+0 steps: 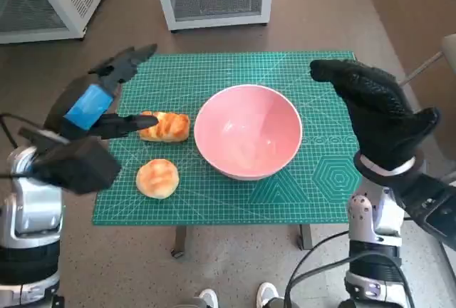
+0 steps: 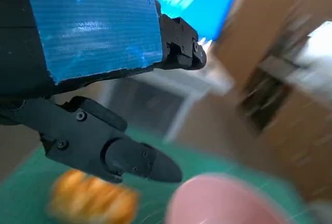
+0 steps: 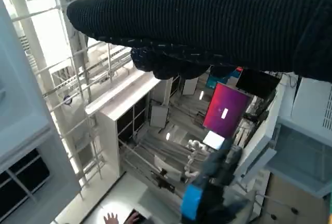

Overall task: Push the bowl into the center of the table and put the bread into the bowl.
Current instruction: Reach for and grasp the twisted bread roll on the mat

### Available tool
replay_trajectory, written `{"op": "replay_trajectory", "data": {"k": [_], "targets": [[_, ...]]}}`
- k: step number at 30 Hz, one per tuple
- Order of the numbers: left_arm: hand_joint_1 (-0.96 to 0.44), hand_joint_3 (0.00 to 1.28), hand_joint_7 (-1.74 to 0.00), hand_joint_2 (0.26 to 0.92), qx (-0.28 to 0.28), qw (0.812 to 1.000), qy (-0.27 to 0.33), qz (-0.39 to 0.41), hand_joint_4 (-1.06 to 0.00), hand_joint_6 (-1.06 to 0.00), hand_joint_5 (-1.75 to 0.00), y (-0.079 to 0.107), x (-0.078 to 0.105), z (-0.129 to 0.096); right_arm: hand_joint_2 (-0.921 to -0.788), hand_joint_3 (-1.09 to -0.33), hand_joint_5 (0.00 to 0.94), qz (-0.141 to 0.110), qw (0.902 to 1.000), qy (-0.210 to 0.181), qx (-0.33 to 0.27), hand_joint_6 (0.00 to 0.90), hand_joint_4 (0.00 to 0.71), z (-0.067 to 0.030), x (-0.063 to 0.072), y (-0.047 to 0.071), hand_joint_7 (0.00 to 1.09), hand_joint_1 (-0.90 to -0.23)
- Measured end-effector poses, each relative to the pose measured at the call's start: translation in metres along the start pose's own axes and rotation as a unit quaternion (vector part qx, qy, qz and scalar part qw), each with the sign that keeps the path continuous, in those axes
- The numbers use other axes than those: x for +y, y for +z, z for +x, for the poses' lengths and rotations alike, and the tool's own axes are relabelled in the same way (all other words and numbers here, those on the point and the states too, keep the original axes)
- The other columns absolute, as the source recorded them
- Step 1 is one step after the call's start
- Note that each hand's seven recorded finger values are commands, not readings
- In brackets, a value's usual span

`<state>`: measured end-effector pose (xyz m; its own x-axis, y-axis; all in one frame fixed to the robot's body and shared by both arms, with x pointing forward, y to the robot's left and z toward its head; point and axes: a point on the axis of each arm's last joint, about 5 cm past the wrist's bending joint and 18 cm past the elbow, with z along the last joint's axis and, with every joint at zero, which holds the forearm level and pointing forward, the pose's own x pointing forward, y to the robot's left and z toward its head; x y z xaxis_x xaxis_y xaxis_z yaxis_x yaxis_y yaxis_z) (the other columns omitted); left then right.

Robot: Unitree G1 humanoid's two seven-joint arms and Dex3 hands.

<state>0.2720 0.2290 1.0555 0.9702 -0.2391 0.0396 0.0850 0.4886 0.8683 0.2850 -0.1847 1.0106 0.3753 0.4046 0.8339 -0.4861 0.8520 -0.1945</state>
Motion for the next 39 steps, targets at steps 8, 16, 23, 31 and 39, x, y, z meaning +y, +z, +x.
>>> {"op": "replay_trajectory", "data": {"k": [8, 16, 23, 31, 39], "targets": [[0.04, 0.01, -0.05, 0.721, 0.087, 0.991, -0.095, 0.038, -0.14, -0.33, 0.00, 0.009, -0.005, 0.020, -0.921, -0.460, 0.000, -0.004, 1.0000, -0.001, 0.002, 0.102, 0.340, -0.0001, 0.000, 0.000, 0.58, -0.511], [0.09, 0.02, -0.03, 0.739, 0.131, 0.980, -0.132, 0.066, -0.12, -0.31, 0.00, 0.010, -0.011, 0.036, -0.921, -0.456, 0.000, -0.004, 1.0000, -0.001, 0.003, 0.109, 0.341, -0.0007, -0.001, 0.000, 0.57, -0.516], [0.05, 0.02, -0.02, 0.740, 0.152, 0.973, -0.152, 0.080, -0.12, -0.31, 0.00, 0.005, -0.019, 0.046, -0.921, -0.455, 0.001, -0.005, 1.0000, -0.002, 0.004, 0.114, 0.342, -0.0014, -0.001, 0.001, 0.56, -0.517], [0.01, 0.02, -0.01, 0.738, 0.177, 0.966, -0.161, 0.094, -0.12, -0.31, 0.00, -0.002, -0.036, 0.060, -0.921, -0.456, 0.001, -0.005, 1.0000, -0.004, 0.006, 0.118, 0.342, -0.0026, -0.001, 0.000, 0.56, -0.517], [-0.01, 0.02, -0.02, 0.737, 0.198, 0.959, -0.163, 0.121, -0.14, -0.34, -0.01, -0.010, -0.055, 0.073, -0.921, -0.459, 0.001, -0.003, 0.9999, -0.008, 0.011, 0.121, 0.342, -0.0063, 0.001, -0.001, 0.55, -0.516]]}}
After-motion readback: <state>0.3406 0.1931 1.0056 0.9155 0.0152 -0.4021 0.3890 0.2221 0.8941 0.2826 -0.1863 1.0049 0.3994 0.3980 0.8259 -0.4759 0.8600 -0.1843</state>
